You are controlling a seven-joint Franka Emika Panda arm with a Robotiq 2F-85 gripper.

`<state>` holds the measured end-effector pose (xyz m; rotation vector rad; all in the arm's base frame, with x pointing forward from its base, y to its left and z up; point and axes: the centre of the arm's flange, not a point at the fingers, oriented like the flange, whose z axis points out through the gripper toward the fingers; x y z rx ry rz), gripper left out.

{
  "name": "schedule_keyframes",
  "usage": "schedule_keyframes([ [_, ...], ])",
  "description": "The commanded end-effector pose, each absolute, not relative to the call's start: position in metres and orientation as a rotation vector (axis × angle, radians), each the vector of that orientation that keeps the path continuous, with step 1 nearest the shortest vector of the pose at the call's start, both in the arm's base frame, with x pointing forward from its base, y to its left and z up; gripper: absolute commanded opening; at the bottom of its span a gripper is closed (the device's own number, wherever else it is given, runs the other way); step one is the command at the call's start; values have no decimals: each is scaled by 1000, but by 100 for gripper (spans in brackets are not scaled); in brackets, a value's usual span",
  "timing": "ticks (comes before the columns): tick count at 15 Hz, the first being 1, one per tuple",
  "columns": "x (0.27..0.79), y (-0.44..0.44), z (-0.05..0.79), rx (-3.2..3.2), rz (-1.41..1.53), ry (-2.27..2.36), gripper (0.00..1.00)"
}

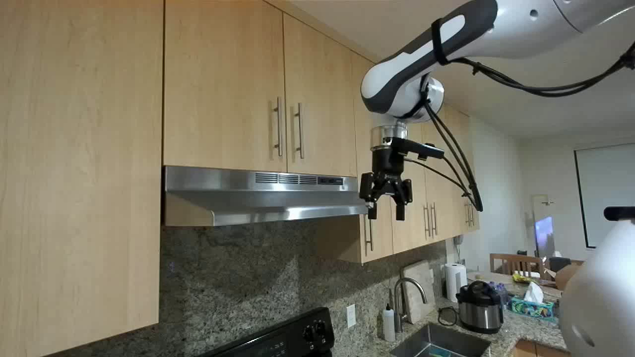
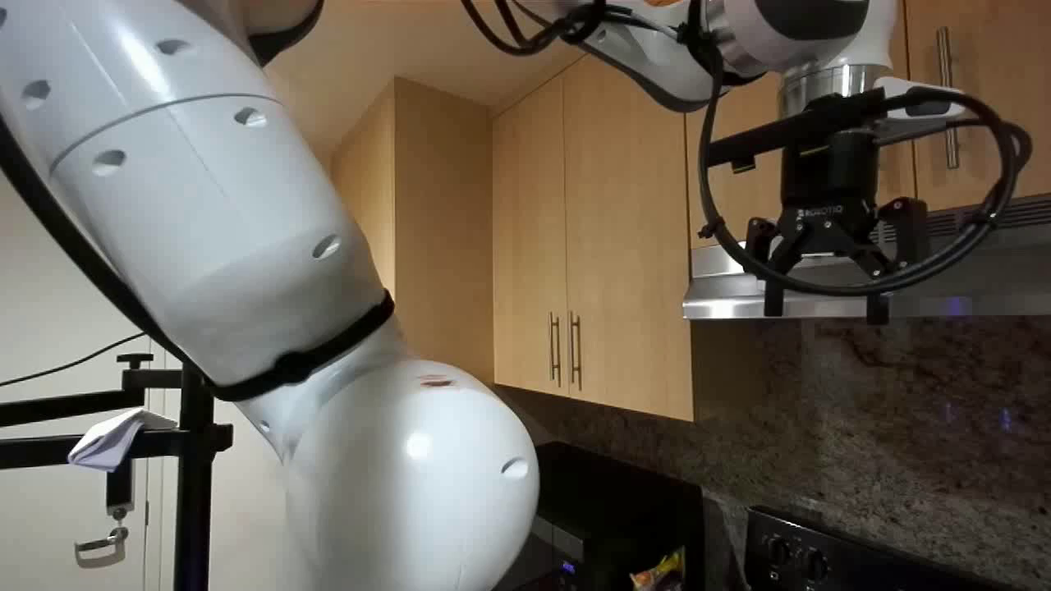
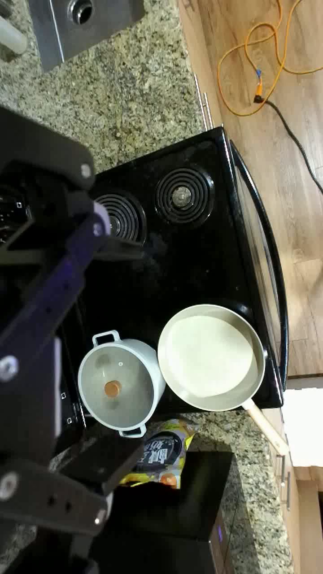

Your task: Open the left cabinet door at the top

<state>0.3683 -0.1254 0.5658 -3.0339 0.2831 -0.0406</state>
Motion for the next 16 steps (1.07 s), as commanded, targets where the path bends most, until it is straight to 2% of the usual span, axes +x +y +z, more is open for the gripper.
schedule_keyframes([
  [1, 368, -125, 566, -3034, -41, 283, 100],
  [9, 368, -125, 566, -3034, -41, 283, 100],
  [16, 381, -107, 615, -2987, -360, 237, 100],
])
